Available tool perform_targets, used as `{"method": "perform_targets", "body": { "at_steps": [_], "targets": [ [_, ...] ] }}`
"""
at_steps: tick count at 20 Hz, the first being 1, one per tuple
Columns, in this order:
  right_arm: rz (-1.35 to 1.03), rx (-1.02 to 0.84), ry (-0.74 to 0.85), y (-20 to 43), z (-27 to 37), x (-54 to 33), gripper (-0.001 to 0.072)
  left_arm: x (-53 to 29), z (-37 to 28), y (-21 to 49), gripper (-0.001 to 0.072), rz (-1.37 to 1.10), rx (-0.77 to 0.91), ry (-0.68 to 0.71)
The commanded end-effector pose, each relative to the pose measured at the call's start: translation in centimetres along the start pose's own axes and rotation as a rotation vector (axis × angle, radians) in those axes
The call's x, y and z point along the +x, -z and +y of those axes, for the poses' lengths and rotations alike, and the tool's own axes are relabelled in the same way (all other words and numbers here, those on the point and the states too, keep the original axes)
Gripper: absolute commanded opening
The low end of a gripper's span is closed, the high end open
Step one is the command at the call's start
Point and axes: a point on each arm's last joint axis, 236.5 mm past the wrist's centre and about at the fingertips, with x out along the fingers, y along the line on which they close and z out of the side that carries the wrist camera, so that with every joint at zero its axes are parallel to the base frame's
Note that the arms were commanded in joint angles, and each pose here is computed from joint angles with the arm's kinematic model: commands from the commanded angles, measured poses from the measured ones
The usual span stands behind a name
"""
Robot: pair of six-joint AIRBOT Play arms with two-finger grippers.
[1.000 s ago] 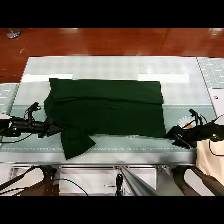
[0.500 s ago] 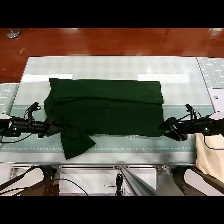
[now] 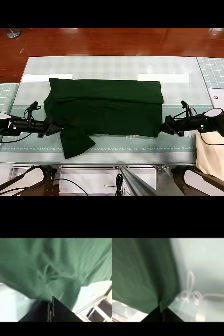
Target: Fold the shirts.
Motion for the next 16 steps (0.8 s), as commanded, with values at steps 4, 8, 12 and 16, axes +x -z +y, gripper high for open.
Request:
{"method": "perform_targets", "body": {
  "at_steps": [4, 8, 12, 16],
  "targets": [
    [-0.216, -0.107, 0.023, -8.1, 4.8, -6.2, 0.0018, -5.2, -6.5, -7.8, 0.0028, -0.202, 0.072, 0.070],
    [-0.393, -0.117, -0.045, -13.3, 8.8, -10.2, 0.0018, -5.8, -9.6, -13.4, 0.0028, -0.314, 0.127, 0.029],
    [-0.367, -0.100, -0.092, -15.5, 9.8, -9.2, 0.0018, -4.3, -11.9, -17.9, 0.0028, -0.284, 0.142, 0.039],
    [-0.366, -0.067, -0.131, -18.5, 10.1, -8.5, 0.0018, -3.7, -11.1, -22.5, 0.0028, -0.268, 0.020, 0.022]
  ]
}}
